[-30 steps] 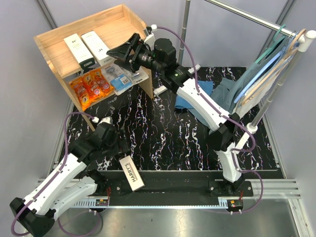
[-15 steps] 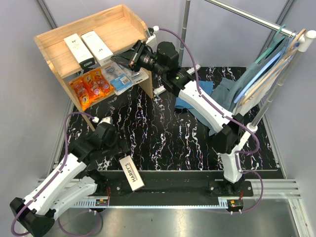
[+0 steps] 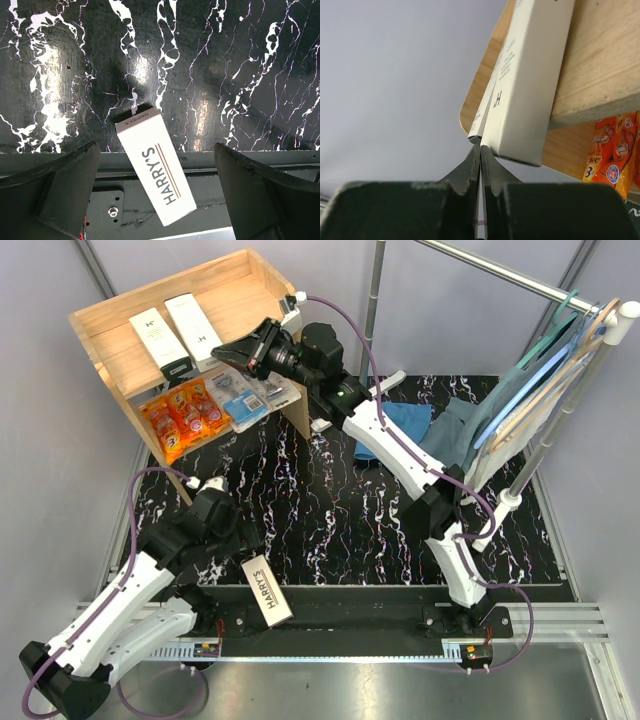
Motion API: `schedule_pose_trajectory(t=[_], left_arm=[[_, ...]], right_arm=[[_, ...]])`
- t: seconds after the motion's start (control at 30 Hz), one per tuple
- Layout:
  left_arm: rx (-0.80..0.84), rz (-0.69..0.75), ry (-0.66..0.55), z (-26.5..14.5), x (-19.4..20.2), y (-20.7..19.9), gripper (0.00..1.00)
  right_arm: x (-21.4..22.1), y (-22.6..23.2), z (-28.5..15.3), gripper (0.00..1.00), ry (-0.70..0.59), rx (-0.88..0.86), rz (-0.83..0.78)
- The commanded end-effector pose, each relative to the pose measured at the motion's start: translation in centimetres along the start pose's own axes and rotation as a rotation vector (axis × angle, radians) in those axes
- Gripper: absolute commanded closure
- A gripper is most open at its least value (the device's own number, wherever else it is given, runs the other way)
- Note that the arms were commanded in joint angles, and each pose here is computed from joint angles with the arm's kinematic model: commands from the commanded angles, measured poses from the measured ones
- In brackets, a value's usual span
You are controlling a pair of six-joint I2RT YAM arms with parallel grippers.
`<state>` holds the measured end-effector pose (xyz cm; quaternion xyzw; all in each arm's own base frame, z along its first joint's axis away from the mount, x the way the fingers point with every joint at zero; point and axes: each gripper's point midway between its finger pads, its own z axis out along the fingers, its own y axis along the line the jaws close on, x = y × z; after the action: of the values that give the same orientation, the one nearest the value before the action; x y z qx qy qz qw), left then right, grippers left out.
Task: Place and organize the shaving razors onto the shelf
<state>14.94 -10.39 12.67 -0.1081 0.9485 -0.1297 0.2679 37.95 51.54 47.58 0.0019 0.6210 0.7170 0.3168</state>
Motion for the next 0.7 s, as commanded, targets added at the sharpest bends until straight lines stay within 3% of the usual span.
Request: schedule_pose_trajectory(t=[0.0,0.37,0.67], left_arm=[[0.038,-0.01,-0.018,-0.1,-0.2,-0.7,0.01],[0.044,-0.009,-0.025,-0.2,-0.3,-0.7,0.01],[0.045,-0.008,-0.028,-0.3,-0.6,-0.9,0.01]], right_arm=[[0.0,2.2,0.3,0.91,-0.009,-0.054,-0.005],[-1.2,4.2,0.4,0.89,-0.048,-0.116,-0.023],[-1.0,7.9,-3.7,0.88,-0.047,-0.073,-0.162]])
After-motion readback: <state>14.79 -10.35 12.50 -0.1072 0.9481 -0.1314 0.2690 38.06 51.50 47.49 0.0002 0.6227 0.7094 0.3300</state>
